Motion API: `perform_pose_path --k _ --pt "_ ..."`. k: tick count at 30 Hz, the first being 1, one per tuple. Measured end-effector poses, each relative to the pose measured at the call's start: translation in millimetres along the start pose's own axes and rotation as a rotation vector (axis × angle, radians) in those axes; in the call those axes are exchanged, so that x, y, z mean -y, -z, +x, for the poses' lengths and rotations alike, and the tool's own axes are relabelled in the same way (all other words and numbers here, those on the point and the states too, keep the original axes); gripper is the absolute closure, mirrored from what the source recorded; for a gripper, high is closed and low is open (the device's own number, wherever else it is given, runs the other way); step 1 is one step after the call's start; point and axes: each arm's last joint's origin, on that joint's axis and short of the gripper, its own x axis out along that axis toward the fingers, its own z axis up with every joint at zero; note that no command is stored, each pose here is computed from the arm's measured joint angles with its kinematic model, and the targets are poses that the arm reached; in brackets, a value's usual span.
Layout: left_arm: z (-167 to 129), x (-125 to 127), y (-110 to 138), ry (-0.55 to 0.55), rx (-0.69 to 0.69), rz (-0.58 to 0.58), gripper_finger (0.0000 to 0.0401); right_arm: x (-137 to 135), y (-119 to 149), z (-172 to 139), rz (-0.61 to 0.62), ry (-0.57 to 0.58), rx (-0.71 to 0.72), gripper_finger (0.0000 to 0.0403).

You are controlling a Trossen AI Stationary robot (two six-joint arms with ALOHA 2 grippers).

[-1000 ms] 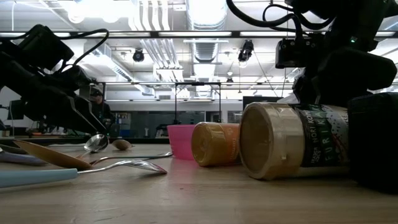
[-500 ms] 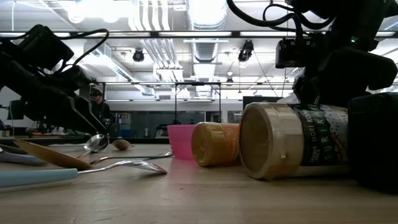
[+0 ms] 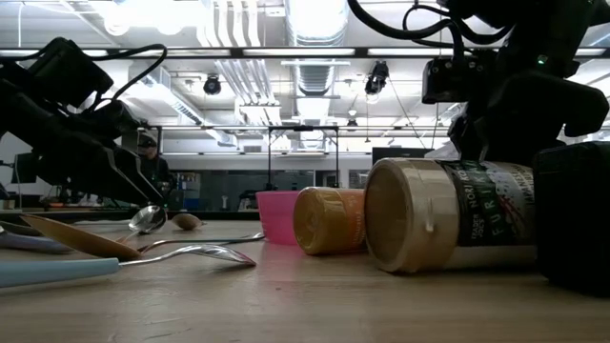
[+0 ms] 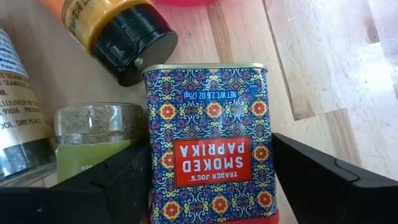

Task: Pick & Place Food Item
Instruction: Put the red seasoning can into the transparent bin

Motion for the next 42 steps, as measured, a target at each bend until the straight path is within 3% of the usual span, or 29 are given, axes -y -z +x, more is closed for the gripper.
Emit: perform_pose_path --k 7,42 --pt "0.0 0.0 0.0 0.000 0.000 0.000 0.0005 0.1 0.1 0.0 0.000 0.001 -0.001 0.0131" --pt "0.0 0.0 0.0 0.000 0.000 0.000 0.0005 -0.1 0.3 0.2 0.002 -0.003 -0.006 0.0131"
